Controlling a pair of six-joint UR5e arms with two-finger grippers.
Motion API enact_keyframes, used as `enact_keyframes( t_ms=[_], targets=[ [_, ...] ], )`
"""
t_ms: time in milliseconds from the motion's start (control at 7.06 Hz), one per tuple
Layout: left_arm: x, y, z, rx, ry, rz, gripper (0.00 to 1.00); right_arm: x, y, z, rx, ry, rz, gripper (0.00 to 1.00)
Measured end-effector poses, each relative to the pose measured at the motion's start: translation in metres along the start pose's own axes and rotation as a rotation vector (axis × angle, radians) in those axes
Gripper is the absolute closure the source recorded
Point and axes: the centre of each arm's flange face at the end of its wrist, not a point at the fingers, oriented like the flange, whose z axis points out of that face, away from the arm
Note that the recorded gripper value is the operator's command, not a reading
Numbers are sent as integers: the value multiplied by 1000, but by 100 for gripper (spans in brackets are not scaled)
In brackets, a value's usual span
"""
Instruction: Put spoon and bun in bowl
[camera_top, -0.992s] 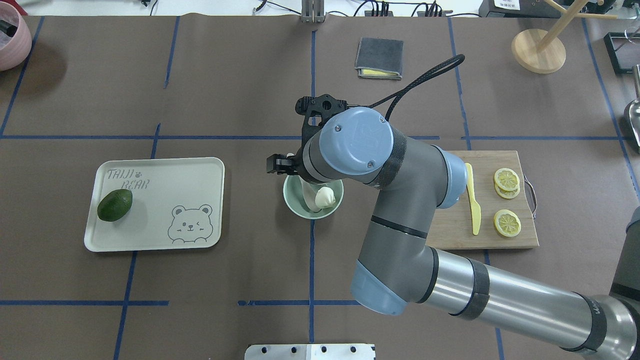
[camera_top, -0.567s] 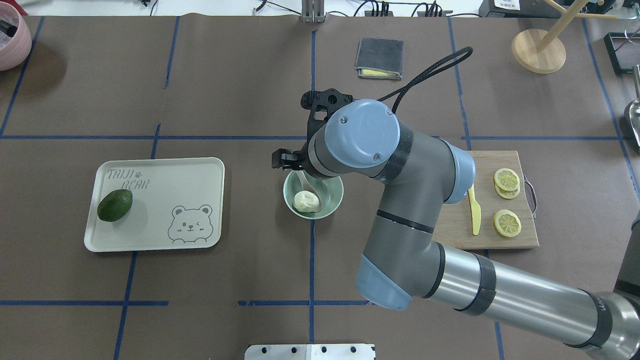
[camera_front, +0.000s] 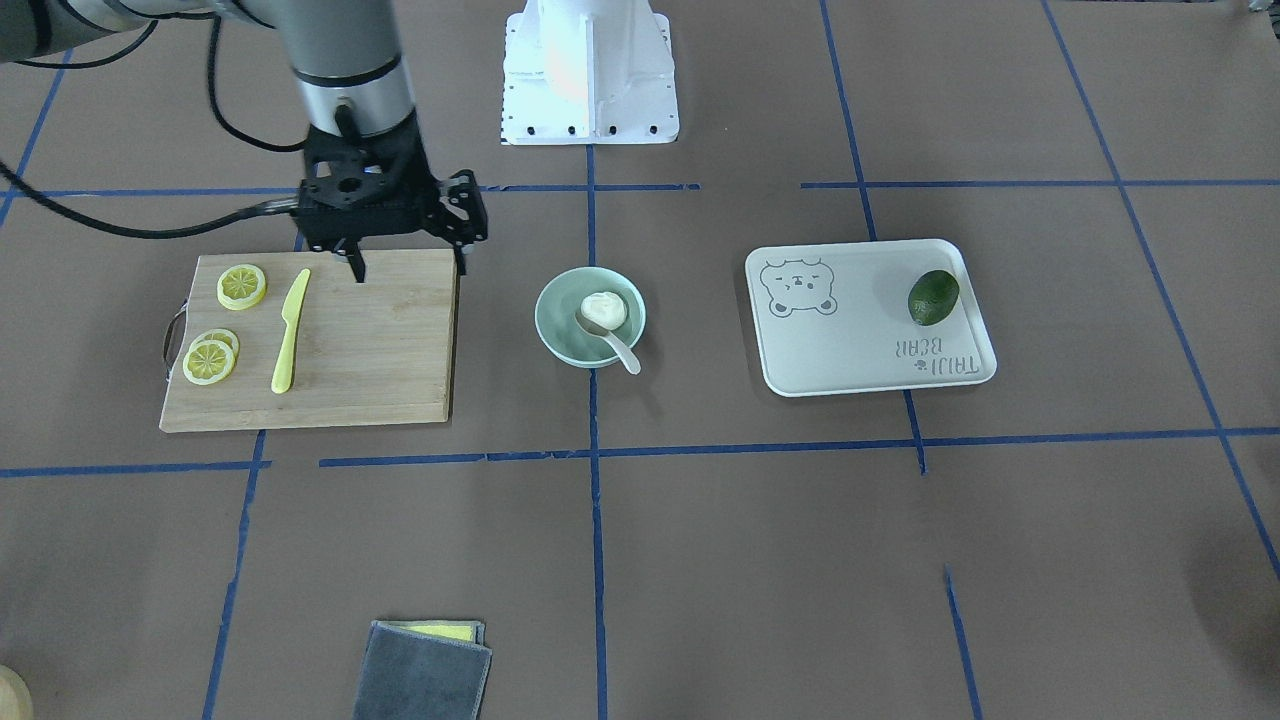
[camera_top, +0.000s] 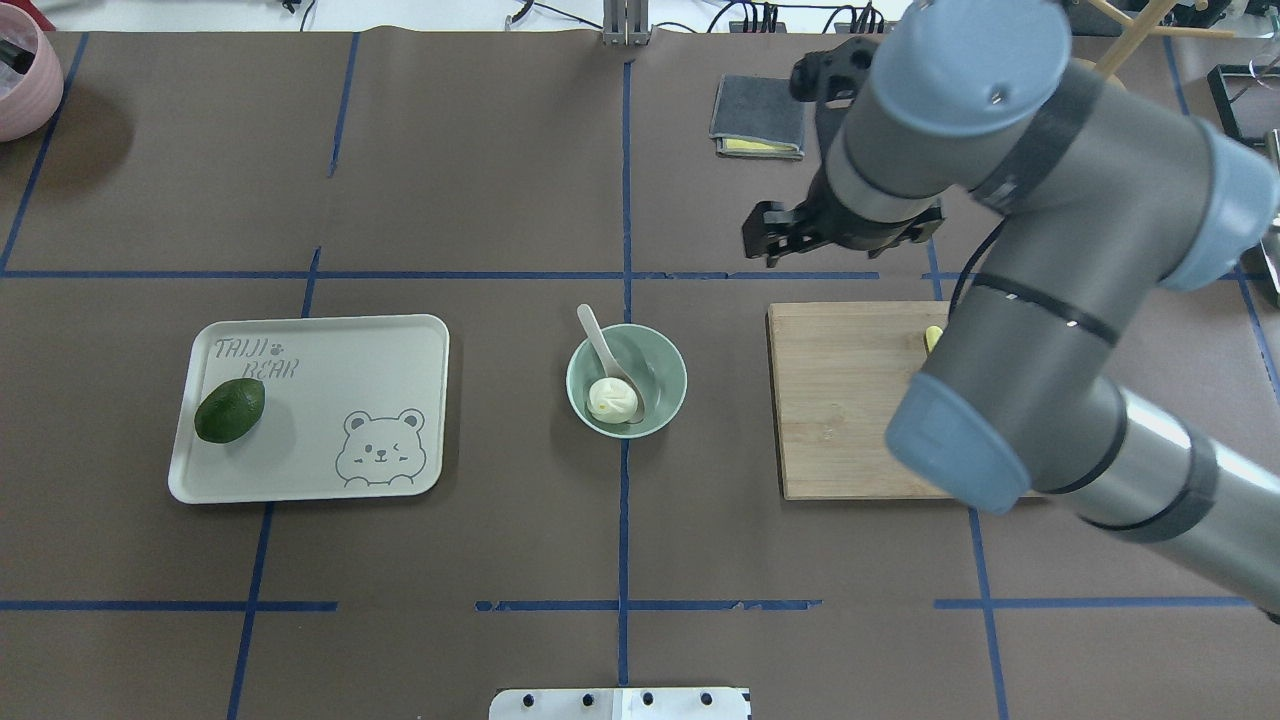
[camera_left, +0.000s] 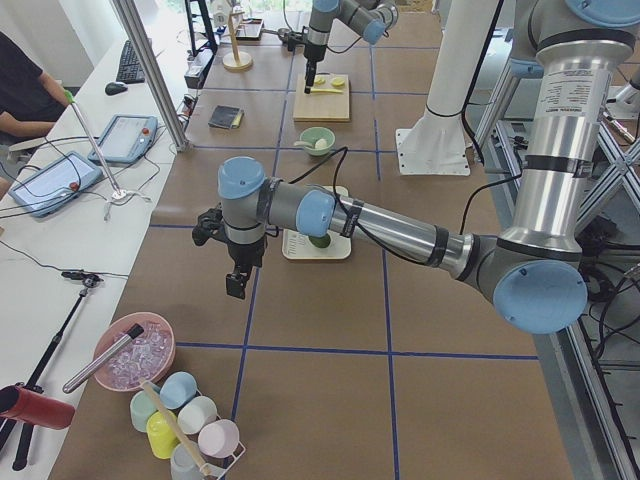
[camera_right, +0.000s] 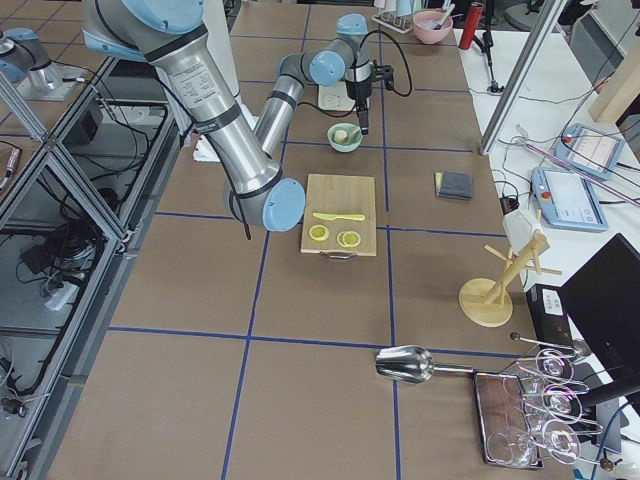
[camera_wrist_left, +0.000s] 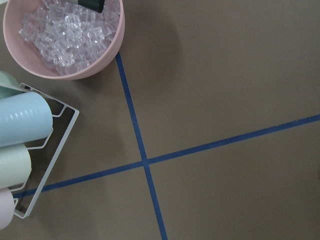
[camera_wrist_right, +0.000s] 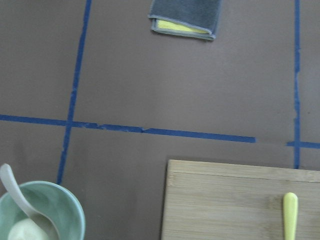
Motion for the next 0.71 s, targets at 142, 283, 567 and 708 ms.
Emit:
enact_keyframes(
  t_ms=[142, 283, 567, 708],
  targets=[
    [-22, 12, 5, -11, 26, -44, 0, 63, -15, -11, -49, -11, -29, 0],
    [-37, 24, 13, -24, 67, -77, 0, 133, -26, -19, -87, -32, -67, 0],
    [-51, 41, 26, -40, 103, -93, 0, 271, -28, -29, -124, -61, -133, 0],
    [-54, 44, 29, -45, 107, -90, 0, 332, -18, -28, -141, -61, -123, 0]
  ],
)
